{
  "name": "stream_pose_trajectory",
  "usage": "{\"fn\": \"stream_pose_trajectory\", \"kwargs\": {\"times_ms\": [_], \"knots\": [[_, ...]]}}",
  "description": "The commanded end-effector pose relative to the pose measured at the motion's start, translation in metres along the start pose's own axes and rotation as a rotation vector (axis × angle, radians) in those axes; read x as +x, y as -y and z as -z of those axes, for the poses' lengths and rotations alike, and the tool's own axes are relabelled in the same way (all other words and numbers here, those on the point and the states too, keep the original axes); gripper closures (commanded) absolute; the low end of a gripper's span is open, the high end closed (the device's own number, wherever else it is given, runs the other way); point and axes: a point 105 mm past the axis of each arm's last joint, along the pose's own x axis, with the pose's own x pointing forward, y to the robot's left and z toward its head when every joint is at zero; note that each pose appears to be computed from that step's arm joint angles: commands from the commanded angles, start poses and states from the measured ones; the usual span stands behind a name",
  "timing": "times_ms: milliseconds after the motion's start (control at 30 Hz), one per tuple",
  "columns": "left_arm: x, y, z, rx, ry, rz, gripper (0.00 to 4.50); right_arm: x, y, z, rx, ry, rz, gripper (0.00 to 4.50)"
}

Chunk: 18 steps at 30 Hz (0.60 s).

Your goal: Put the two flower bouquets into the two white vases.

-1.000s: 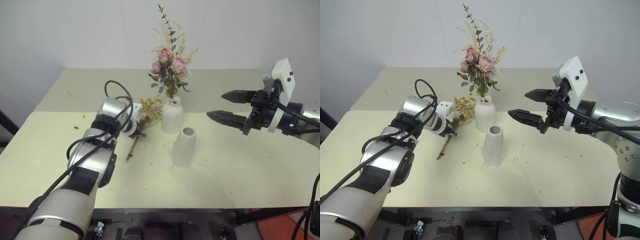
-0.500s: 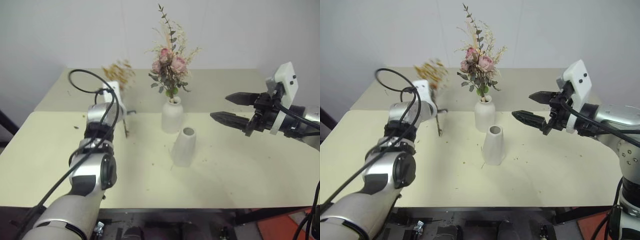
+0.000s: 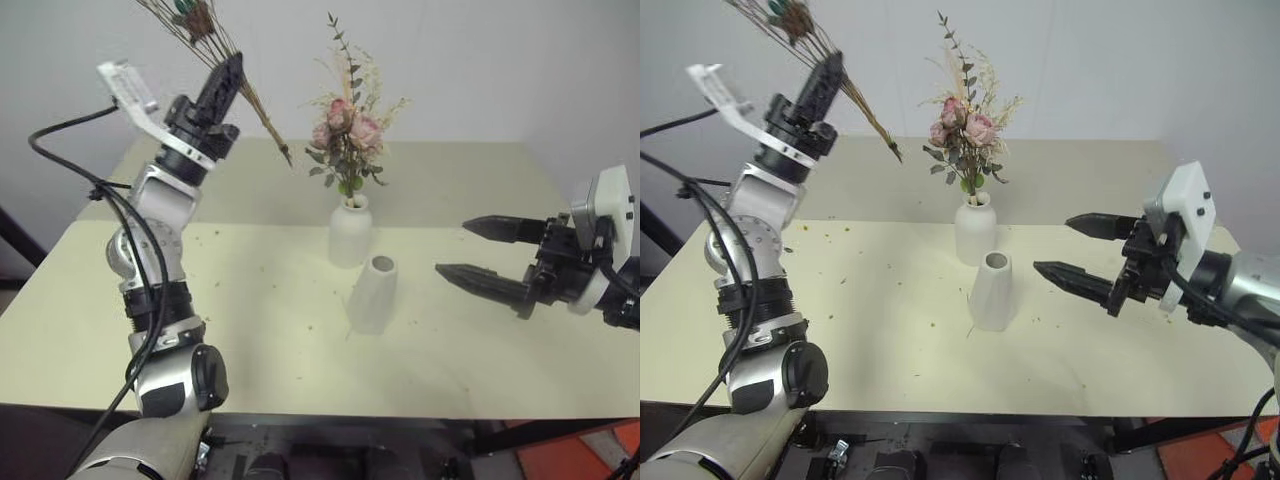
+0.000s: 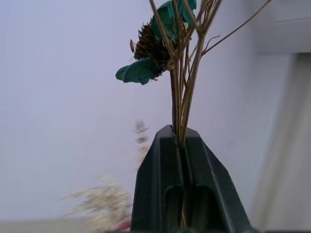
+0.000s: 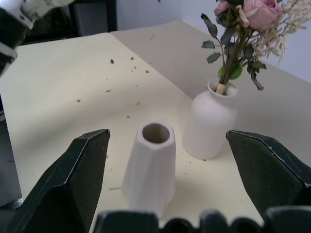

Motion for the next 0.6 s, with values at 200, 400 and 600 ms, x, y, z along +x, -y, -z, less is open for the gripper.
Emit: {"fn": "stream_pose_trajectory", "kwargs": {"times_ms": [200, 400, 600], "knots": [[0.015, 0.049, 0.061, -0.229, -0.179, 0.500, 4.46, -0.014, -0.010, -0.009, -0.083, 0.026, 0.081, 0.00], [0.017, 0.051, 0.095, -0.218, -0.245, 0.610, 4.46, -0.018, -0.013, -0.005, -0.078, 0.008, 0.146, 0.00], [0.019, 0.052, 0.112, -0.260, -0.260, 0.655, 4.46, -0.026, -0.011, -0.003, -0.072, 0.001, 0.207, 0.00]]}}
